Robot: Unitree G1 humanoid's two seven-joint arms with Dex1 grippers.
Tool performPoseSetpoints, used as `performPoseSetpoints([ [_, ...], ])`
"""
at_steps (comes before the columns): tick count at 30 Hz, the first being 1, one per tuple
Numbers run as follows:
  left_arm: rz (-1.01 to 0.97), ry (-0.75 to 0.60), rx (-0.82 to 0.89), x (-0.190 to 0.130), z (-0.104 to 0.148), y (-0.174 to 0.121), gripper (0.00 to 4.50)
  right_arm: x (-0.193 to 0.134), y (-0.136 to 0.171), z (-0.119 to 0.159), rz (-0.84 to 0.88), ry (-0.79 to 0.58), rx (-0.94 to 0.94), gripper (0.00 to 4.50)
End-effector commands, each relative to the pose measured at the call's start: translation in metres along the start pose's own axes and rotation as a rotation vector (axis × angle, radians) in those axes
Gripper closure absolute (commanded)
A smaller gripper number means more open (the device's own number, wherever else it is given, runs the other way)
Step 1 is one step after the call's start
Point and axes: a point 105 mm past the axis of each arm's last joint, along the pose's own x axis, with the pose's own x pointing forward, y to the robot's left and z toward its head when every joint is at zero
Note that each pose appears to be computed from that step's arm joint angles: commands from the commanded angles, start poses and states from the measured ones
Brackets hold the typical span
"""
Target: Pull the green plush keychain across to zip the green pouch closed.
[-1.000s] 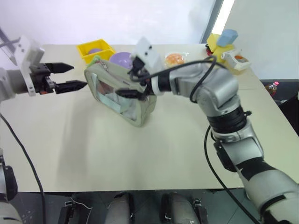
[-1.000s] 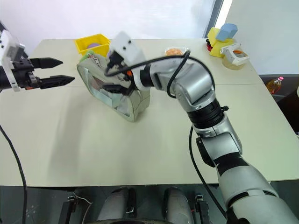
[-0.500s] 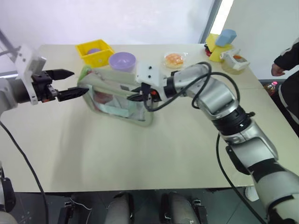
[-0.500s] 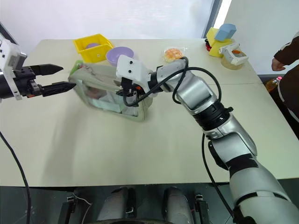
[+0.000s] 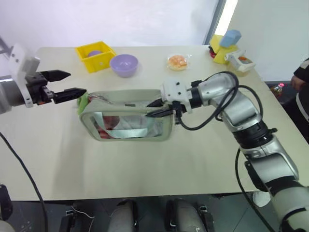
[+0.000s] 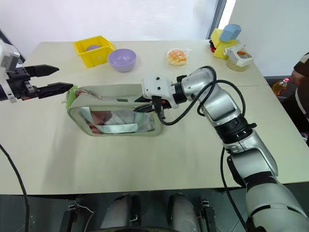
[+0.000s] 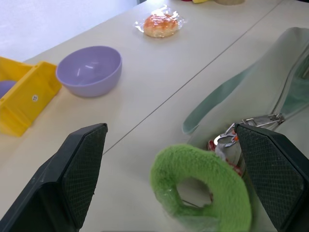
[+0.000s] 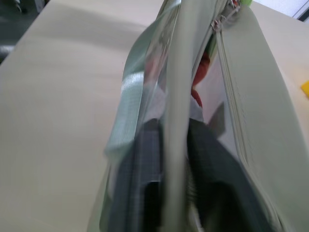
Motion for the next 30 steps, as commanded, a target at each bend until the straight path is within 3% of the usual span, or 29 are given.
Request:
performPoseSetpoints([
  [1, 0.026, -0.027, 0.051, -0.007, 0.015, 0.006, 0.0, -0.009, -0.003, 0.017, -0.043, -0.016, -0.027, 1.89],
  [2, 0.029, -0.025, 0.052, -0.008, 0.016, 0.008, 0.0, -0.016, -0.003, 0.02, -0.048, -0.012, -0.024, 1.4],
  [7, 0.106, 0.011, 0.028, -0.028, 0.007, 0.029, 0.0, -0.055, 0.0, 0.025, -0.103, 0.034, 0.024, 1.4],
  [14, 0.071, 0.066, -0.012, -0.026, -0.014, 0.029, 0.0, -0.039, 0.024, 0.015, -0.063, 0.026, 0.076, 1.4],
  [17, 0.01, 0.079, -0.041, -0.015, -0.021, 0.017, 0.0, -0.032, 0.028, 0.016, -0.05, 0.0, 0.091, 2.27],
  [21, -0.017, 0.113, -0.029, -0.008, -0.033, 0.008, 0.0, -0.028, 0.028, 0.017, -0.056, -0.007, 0.091, 4.31],
  [28, -0.03, 0.066, -0.088, 0.016, -0.048, 0.0, 0.0, -0.025, 0.03, 0.019, -0.058, -0.017, 0.09, 4.42],
  [30, -0.036, 0.049, -0.077, 0.018, -0.046, -0.002, 0.52, -0.024, 0.03, 0.017, -0.06, -0.014, 0.092, 4.5],
])
